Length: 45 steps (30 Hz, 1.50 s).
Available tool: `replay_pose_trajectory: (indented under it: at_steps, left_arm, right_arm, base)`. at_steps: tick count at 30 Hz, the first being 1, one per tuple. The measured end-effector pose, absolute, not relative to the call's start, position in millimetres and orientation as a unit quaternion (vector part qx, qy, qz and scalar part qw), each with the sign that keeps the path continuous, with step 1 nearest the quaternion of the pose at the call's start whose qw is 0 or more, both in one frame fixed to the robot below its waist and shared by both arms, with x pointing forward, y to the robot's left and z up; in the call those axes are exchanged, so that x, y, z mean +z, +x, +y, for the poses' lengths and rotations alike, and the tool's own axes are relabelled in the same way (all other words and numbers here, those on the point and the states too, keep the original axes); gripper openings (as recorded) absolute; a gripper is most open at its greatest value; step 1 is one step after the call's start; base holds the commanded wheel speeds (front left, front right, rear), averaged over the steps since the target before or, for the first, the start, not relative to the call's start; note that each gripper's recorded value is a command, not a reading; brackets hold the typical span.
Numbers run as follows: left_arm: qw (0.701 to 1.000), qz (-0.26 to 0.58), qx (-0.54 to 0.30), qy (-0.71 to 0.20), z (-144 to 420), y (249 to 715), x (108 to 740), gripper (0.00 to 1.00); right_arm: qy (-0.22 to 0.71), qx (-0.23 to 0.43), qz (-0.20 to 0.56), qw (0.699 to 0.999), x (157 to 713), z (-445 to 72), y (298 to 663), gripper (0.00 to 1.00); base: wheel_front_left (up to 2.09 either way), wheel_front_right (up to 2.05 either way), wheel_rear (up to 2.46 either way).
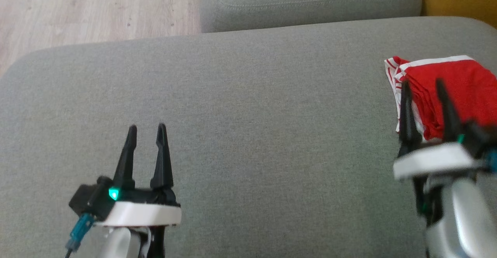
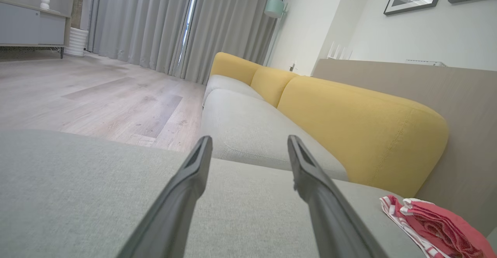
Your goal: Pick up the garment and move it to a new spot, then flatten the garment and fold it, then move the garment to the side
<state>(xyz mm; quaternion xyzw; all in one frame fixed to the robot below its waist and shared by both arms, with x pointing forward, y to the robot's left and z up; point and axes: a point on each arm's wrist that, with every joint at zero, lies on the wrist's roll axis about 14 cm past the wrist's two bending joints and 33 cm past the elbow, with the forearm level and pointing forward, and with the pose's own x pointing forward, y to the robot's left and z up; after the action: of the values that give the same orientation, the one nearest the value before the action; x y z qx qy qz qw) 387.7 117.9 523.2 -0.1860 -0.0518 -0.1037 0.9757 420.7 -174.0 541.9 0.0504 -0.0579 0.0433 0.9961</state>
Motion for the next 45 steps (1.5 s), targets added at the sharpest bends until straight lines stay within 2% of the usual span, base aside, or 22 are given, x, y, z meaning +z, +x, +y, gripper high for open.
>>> replay_pose_trajectory:
  at_steps: [7, 34, 35, 41, 45]
  left_arm:
    - [0.977, -0.022, -0.099, -0.189, 119.1, 374.1, 502.8, 1.00]
    - [0.975, -0.030, -0.091, -0.202, 124.2, 376.2, 507.5, 1.00]
    - [0.974, -0.028, -0.090, -0.206, 124.4, 376.3, 506.4, 0.00]
    - [0.974, 0.042, -0.073, -0.209, 126.3, 357.3, 461.8, 0.00]
    - [0.970, 0.049, -0.066, -0.227, 127.7, 355.0, 458.6, 0.00]
  right_arm:
    - [0.096, 0.049, -0.002, 0.994, 487.2, -160.3, 382.5, 1.00]
    - [0.102, 0.054, -0.018, 0.993, 494.8, -157.0, 385.4, 1.00]
    - [0.102, 0.054, -0.016, 0.993, 493.6, -157.0, 385.3, 0.00]
    - [0.107, 0.042, 0.052, 0.992, 450.5, -159.6, 365.0, 0.00]
    - [0.130, 0.034, 0.059, 0.989, 447.1, -161.6, 362.3, 0.00]
  base:
    - [0.00, 0.00, 0.00]
    - [0.00, 0.00, 0.00]
    - [0.00, 0.00, 0.00]
    - [0.00, 0.00, 0.00]
    - [0.00, 0.00, 0.00]
